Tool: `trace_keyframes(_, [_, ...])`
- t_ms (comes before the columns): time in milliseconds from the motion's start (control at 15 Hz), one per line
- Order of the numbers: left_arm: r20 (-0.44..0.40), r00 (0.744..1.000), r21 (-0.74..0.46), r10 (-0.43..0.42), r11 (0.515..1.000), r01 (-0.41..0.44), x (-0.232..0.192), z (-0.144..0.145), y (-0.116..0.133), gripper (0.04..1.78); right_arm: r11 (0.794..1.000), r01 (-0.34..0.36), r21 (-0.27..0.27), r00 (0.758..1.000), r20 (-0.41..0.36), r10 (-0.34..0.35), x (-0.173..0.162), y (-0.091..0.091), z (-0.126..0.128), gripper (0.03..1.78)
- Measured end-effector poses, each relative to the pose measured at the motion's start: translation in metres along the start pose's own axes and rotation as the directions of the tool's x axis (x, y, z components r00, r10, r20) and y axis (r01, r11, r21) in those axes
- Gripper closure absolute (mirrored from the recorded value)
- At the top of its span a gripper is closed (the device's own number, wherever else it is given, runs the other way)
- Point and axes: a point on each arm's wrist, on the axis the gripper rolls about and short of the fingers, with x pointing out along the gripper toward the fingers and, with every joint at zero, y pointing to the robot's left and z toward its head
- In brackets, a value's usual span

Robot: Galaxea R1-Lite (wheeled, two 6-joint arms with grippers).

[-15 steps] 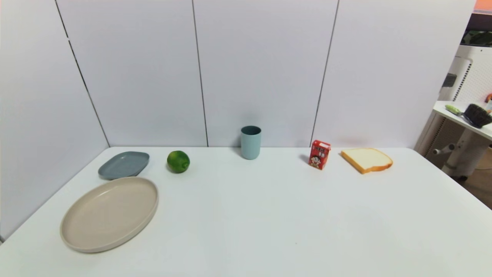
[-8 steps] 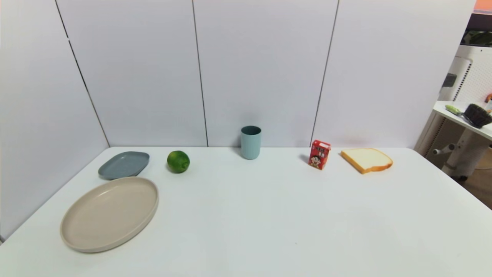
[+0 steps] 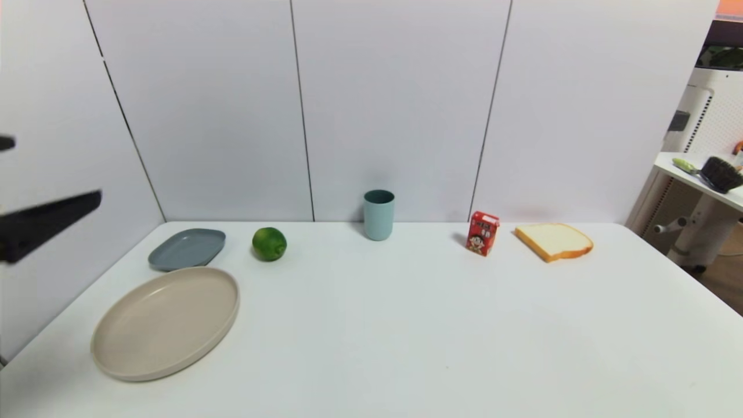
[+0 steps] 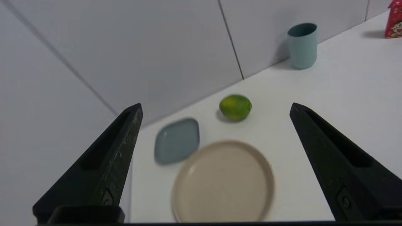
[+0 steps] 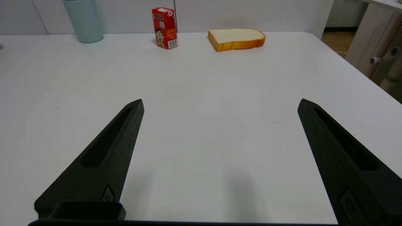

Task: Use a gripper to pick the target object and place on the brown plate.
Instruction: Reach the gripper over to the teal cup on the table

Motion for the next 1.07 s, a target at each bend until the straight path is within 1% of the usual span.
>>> trace_keyframes(67, [0.011,0.998,0.065,-0.057,0.996,0.057,0.029,0.016,0.011,0.13,1.0,0.0,0.0,1.0,0.0,0.0,0.0,0.0,0.0,0.12])
trace_keyframes(133, [0.013,0.993,0.119,-0.119,0.986,0.117,0.06,0.028,0.016,0.13,1.0,0.001,0.0,1.0,0.0,-0.001,0.0,0.0,0.0,0.12])
trace_keyframes(200, [0.007,0.982,0.162,-0.19,0.969,0.187,0.096,0.035,0.016,0.13,1.0,0.0,0.0,1.0,0.0,0.0,0.0,0.0,0.0,0.12])
trace_keyframes(267, [-0.003,0.965,0.19,-0.261,0.947,0.257,0.129,0.038,0.008,0.13,1.0,0.001,0.0,1.0,0.0,-0.001,0.0,0.0,0.0,0.12])
trace_keyframes(333, [-0.015,0.943,0.209,-0.331,0.922,0.327,0.162,0.038,-0.005,0.13,1.0,0.0,0.0,1.0,0.0,0.0,0.0,0.0,0.0,0.12])
trace_keyframes(400, [-0.032,0.914,0.223,-0.404,0.889,0.4,0.194,0.035,-0.025,0.13,1.0,0.0,0.0,1.0,0.0,0.0,0.0,0.0,0.0,0.12])
trace_keyframes(600, [-0.093,0.821,0.239,-0.563,0.788,0.567,0.264,0.017,-0.095,0.13,1.0,0.0,0.0,1.0,0.0,0.0,0.0,0.0,0.0,0.12])
trace_keyframes(667, [-0.113,0.792,0.24,-0.601,0.757,0.608,0.281,0.009,-0.118,0.13,1.0,0.0,0.0,1.0,0.0,0.0,0.0,0.0,0.0,0.12])
trace_keyframes(733, [-0.13,0.77,0.242,-0.625,0.733,0.636,0.294,0.001,-0.136,0.13,1.0,0.0,0.0,1.0,0.0,0.0,0.0,0.0,0.0,0.12])
trace_keyframes(800, [-0.141,0.754,0.244,-0.641,0.716,0.654,0.306,-0.006,-0.15,0.13,1.0,0.001,0.0,1.0,0.0,-0.001,0.0,0.0,0.0,0.12])
trace_keyframes(867, [-0.142,0.746,0.248,-0.65,0.706,0.663,0.318,-0.01,-0.161,0.13,1.0,0.0,0.0,1.0,0.0,0.0,0.0,0.0,0.0,0.12])
trace_keyframes(933, [-0.14,0.743,0.252,-0.654,0.702,0.666,0.328,-0.014,-0.17,0.13,1.0,0.0,0.0,1.0,0.0,0.0,0.0,0.0,0.0,0.12])
trace_keyframes(1067, [-0.131,0.743,0.254,-0.656,0.703,0.665,0.345,-0.021,-0.181,0.13,1.0,0.0,0.0,1.0,0.0,0.0,0.0,0.0,0.0,0.12])
